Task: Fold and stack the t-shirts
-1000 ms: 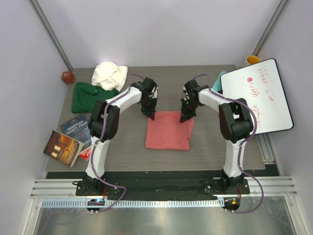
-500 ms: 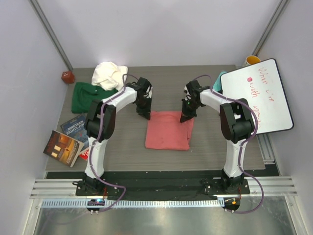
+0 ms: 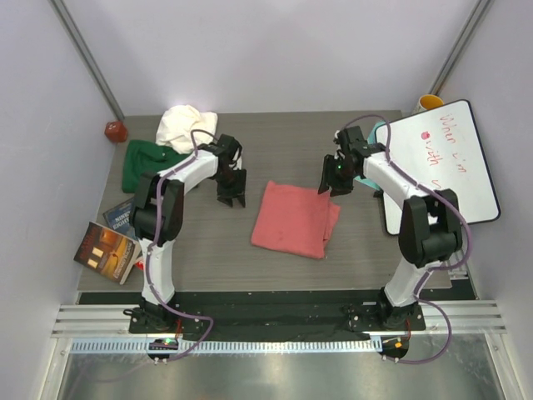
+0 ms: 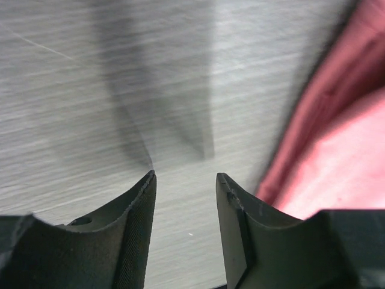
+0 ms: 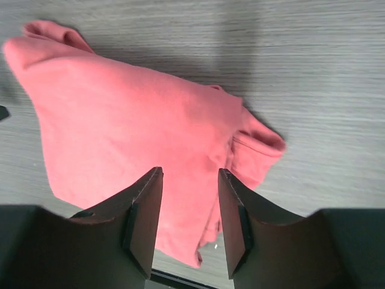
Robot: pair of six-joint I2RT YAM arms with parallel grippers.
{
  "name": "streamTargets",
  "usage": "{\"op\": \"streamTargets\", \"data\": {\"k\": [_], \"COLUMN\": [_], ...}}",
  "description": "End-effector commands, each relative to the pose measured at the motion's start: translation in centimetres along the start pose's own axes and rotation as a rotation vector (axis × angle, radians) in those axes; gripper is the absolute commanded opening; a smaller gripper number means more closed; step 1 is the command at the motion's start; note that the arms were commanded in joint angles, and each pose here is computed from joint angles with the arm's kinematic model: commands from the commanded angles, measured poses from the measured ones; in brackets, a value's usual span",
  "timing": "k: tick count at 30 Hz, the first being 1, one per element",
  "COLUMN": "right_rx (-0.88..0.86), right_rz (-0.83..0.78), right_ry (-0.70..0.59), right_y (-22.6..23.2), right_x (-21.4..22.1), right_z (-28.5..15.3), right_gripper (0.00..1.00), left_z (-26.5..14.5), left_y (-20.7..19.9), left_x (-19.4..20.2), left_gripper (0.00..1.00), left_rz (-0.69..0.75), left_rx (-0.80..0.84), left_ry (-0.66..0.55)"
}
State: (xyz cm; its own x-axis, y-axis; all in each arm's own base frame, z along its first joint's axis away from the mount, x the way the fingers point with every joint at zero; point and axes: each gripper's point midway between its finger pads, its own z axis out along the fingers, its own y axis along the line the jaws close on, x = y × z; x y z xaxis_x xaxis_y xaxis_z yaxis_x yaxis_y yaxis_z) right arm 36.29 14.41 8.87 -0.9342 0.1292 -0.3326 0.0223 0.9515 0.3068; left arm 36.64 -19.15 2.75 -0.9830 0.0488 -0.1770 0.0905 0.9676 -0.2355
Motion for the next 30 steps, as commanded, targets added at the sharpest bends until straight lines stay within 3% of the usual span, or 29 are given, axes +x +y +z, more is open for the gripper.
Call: {"op": "streamTargets", "data": {"k": [1, 3, 6, 10, 13, 20, 30], "right_rx": [-0.005, -0.009, -0.007, -0.061, -0.098, -0.124, -0.180], "right_rz": [0.007, 0.029, 0.058, 0.101, 0.111, 0.130, 0.136], "right_ry": [-0.045, -0.071, -0.025, 0.057, 0.096, 0.101, 0.072], "right_y": [0.0, 0.1, -0.3, -0.7, -1.2, -1.9, -1.8], "right_x": [0.3, 0.5, 3.0, 8.1, 11.2, 13.5, 13.3], "right_z": [-3.1, -4.6, -5.7, -5.1, -3.9, -2.4, 1.0], "right_gripper": [0.48, 0.49, 0.53, 0.53, 0.60, 0.67, 0.72], "left_z": [-2.0, -1.8, -2.4, -3.0, -3.1, -3.1, -3.5], "left_y": [-2.8, -3.2, -3.9, -4.3, -4.8, -4.5, -3.9], "left_x": [-0.2, 0.6, 1.3, 2.3, 2.6, 3.2, 3.6], "left_gripper": [0.47, 0.47, 0.56, 0.57, 0.57, 0.55, 0.52], "left_rz": [-0.002, -0.006, 0.009, 0.020, 0.001, -0.003, -0.002], "left_rx": [0.169, 0.204, 0.259, 0.306, 0.339, 0.320, 0.289], "left_ry": [-0.018, 0.009, 0.002, 0.008, 0.018, 0.056, 0.070]}}
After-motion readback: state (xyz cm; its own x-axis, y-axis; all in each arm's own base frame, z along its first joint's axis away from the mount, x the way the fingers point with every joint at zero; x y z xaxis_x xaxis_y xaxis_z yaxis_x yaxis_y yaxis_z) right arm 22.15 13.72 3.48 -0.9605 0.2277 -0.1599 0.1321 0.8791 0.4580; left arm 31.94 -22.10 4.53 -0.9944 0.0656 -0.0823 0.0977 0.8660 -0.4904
